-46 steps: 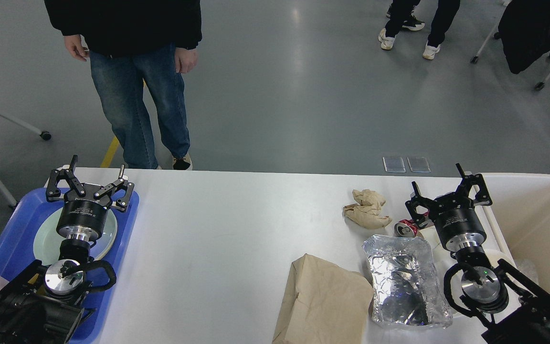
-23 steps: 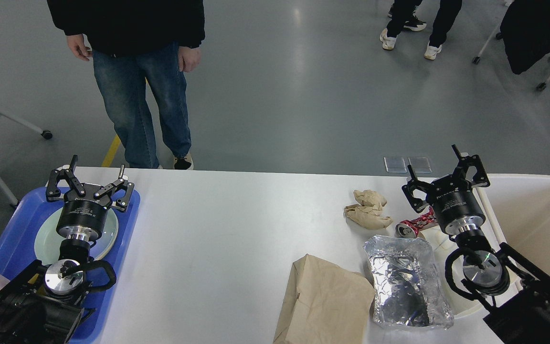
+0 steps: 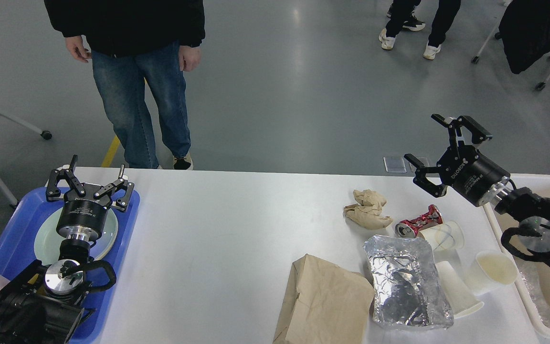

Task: Tidy desktop
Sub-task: 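Raise the right gripper up from beside the bin, then lower the right gripper onto the brown paper bag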

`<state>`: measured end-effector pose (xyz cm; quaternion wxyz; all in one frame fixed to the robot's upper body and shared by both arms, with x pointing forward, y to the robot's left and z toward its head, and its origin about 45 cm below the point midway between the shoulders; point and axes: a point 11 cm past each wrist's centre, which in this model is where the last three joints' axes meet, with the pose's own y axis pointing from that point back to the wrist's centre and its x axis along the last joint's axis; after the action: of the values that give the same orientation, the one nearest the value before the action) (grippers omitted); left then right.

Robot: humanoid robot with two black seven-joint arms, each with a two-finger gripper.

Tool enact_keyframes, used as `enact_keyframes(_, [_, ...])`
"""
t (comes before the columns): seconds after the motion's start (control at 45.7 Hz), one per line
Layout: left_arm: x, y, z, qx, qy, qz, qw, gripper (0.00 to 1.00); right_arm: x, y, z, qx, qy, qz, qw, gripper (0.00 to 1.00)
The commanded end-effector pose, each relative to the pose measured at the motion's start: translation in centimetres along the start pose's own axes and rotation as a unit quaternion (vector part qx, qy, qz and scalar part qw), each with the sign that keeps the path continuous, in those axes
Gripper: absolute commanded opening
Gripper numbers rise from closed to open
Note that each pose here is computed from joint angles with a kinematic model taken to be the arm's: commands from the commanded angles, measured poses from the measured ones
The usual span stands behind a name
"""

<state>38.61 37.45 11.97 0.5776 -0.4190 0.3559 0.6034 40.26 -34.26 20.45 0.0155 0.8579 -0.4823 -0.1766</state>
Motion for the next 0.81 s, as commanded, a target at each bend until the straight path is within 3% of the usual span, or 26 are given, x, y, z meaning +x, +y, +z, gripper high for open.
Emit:
enact_keyframes(0.0, [0.0,0.0,0.0,0.0,0.0,0.0,1.0,0.96,-0.7,-1.2,-1.7,-0.079,0.101,-0.03,0.991,1.0])
enact_keyframes(0.262, [0.0,0.0,0.0,0.0,0.0,0.0,1.0,0.96,-2.6,-3.2,-7.7,-0.221,0.316,-0.074,0.92,1.0])
enact_keyframes(0.459, [0.0,0.0,0.0,0.0,0.0,0.0,1.0,0.96,-6.5,-5.2,-9.0,-0.281,0.364,-0.145,0.876,1.0])
enact_keyframes(0.547, [0.0,0.0,0.0,0.0,0.0,0.0,1.0,0.96,-9.9,-5.9,-12.2,-0.325,0.407,-0.189,0.832,1.0])
enact_keyframes(0.634, [0.0,0.0,0.0,0.0,0.0,0.001,1.0,0.96,-12.4,-6.3,-12.1,-0.372,0.43,-0.212,0.795,1.0])
enact_keyframes(0.787, [0.0,0.0,0.0,0.0,0.0,0.001,1.0,0.96,-16.6,-5.3,-13.2,-0.474,0.502,-0.195,0.697,1.0])
